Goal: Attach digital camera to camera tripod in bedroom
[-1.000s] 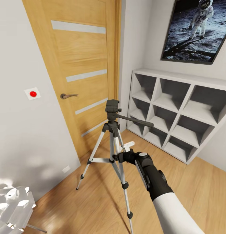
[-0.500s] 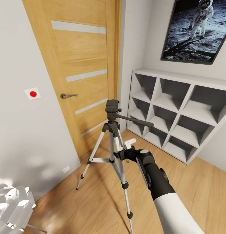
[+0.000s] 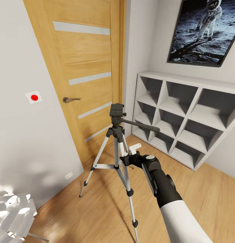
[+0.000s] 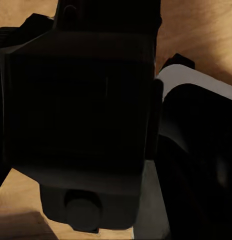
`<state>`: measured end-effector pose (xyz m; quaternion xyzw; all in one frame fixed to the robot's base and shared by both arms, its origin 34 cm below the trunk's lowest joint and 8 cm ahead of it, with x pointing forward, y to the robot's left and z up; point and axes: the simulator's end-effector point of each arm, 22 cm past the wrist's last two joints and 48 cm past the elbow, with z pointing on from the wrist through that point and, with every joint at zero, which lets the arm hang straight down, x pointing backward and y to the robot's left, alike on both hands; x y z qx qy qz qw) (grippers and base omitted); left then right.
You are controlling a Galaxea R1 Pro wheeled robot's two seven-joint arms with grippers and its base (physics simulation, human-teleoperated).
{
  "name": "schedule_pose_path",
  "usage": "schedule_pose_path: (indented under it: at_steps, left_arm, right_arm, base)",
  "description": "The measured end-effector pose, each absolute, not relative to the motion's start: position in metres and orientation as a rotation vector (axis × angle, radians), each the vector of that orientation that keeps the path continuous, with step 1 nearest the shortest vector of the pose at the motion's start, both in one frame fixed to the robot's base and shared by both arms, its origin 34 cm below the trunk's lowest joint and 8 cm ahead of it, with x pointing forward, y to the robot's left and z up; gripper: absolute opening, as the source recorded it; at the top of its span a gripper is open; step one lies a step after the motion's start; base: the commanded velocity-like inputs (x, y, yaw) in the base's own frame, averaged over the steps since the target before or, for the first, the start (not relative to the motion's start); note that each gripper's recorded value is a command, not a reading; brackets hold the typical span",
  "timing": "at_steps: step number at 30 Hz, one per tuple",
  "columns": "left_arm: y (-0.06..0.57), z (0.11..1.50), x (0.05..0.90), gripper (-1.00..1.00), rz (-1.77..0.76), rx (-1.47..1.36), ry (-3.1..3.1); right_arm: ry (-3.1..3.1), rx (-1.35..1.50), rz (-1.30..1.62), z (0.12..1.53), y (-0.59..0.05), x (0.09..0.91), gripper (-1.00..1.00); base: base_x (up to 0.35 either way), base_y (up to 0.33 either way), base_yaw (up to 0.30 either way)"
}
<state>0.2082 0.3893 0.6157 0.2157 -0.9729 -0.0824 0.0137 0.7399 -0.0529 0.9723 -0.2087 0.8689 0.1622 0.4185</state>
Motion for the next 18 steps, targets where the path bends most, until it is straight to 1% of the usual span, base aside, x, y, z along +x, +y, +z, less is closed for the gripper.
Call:
schedule_pose_path:
  at_steps: [2, 3, 5, 6, 7, 8, 9, 10, 11, 18]
  left_arm:
    - [0.391, 0.616, 0.211, -1.0, -0.268, 0.674, -3.027]
    - [0.381, 0.62, 0.213, -1.0, -0.237, 0.509, -2.957]
    - [0.311, 0.663, 0.251, -1.0, 0.064, 0.326, -2.735]
    - [0.289, 0.684, 0.305, -1.0, 0.153, 0.26, -2.821]
    - [0.274, 0.714, 0.38, -1.0, 0.206, 0.17, -3.015]
    - [0.248, 0.766, 0.455, -1.0, 0.318, 0.094, -3.224]
    - [0.233, 0.799, 0.488, -1.0, 0.393, 0.052, -3.328]
    - [0.235, 0.795, 0.484, -1.0, 0.378, 0.054, -3.317]
    - [0.249, 0.767, 0.456, -1.0, 0.306, 0.083, -3.231]
    - [0.25, 0.77, 0.46, -1.0, 0.304, 0.082, -3.242]
  right_arm:
    - [2.182, -0.52, 0.417, 0.971, -0.051, 0.739, -1.0]
    - [2.183, -0.529, 0.402, 0.97, -0.053, 0.739, -1.0]
    - [2.185, -0.53, 0.399, 0.969, -0.053, 0.739, -1.0]
    - [2.188, -0.527, 0.407, 0.968, -0.052, 0.738, -1.0]
    - [2.188, -0.527, 0.406, 0.968, -0.052, 0.738, -1.0]
    - [2.188, -0.527, 0.406, 0.968, -0.052, 0.738, -1.0]
    - [2.188, -0.527, 0.406, 0.968, -0.052, 0.738, -1.0]
    - [2.188, -0.527, 0.406, 0.968, -0.052, 0.738, -1.0]
    - [2.188, -0.526, 0.407, 0.968, -0.052, 0.738, -1.0]
    - [2.184, -0.528, 0.41, 0.965, -0.052, 0.738, -1.0]
  base:
    - [0.0, 0.0, 0.0]
    - [0.0, 0.0, 0.0]
    - [0.0, 0.0, 0.0]
    - [0.0, 0.0, 0.0]
    - [0.0, 0.0, 0.0]
    - [0.0, 0.0, 0.0]
    - [0.0, 0.0, 0.0]
    - [0.0, 0.0, 0.0]
    - [0.0, 0.0, 0.0]
    - [0.0, 0.0, 0.0]
